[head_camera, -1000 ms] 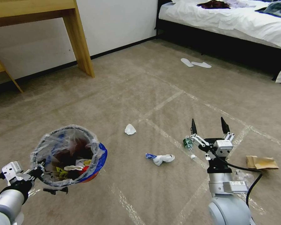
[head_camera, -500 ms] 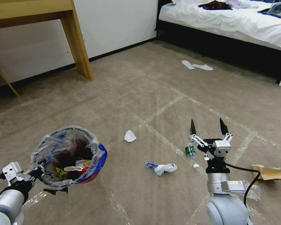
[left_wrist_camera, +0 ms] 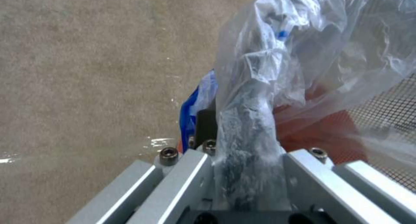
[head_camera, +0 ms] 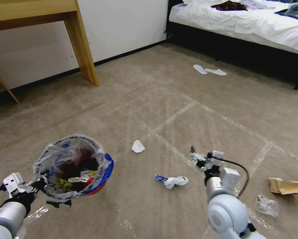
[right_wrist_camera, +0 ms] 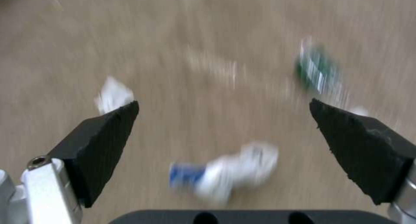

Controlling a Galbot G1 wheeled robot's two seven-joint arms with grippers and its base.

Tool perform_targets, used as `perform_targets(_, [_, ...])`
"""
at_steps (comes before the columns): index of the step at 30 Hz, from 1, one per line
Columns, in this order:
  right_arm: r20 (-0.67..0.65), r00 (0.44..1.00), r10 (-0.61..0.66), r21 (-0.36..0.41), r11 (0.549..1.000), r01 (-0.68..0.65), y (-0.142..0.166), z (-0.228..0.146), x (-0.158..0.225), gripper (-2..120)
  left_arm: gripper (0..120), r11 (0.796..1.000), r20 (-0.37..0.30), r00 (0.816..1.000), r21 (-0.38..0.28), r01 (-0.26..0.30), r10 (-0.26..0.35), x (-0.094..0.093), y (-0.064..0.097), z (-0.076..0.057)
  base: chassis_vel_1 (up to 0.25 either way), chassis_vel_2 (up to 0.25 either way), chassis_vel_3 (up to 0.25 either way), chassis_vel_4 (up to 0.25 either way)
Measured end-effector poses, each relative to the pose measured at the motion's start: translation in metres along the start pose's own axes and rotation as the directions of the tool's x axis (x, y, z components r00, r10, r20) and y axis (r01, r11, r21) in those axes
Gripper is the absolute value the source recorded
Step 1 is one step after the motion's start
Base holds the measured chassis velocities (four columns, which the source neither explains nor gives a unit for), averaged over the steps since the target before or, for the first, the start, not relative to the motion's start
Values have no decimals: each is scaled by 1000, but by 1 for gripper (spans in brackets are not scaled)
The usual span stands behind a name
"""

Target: Pick up the trash bin and place the garbage on the floor into it.

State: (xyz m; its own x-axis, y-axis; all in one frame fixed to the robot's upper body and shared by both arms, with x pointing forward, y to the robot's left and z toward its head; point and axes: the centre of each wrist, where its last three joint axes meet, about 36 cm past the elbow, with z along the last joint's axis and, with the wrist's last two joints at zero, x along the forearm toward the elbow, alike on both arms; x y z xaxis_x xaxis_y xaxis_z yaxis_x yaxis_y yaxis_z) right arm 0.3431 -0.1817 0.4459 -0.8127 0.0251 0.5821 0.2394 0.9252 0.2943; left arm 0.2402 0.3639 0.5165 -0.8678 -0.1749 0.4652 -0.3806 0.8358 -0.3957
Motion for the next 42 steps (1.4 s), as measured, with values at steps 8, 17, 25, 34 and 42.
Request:
perform_targets(8, [-248,966,69,-107,989,-98,2,16,-52,100,0,1000,3,1000,1,8,-8,0,1,0,0,0,0,0])
perform_targets(17, [-354,932,80,-187,970,-154,2,21,-91,100,0,1000,2,1000,7,15,-15,-1,1,3,0,0,0,0])
perform_targets(25, [-424,897,121,-198,955,-222,1,49,-144,100,0,1000,2,1000,5,23,-23,3,1,5,0,0,0,0])
perform_targets(34, [-399,912,96,-217,956,-195,14,68,-183,99,0,999,0,1000,2,32,-32,6,2,6,0,0,0,0])
perform_targets(42, [-385,918,92,-209,960,-184,19,71,-195,91,0,1000,1,1000,3,31,-31,8,2,5,0,0,0,0])
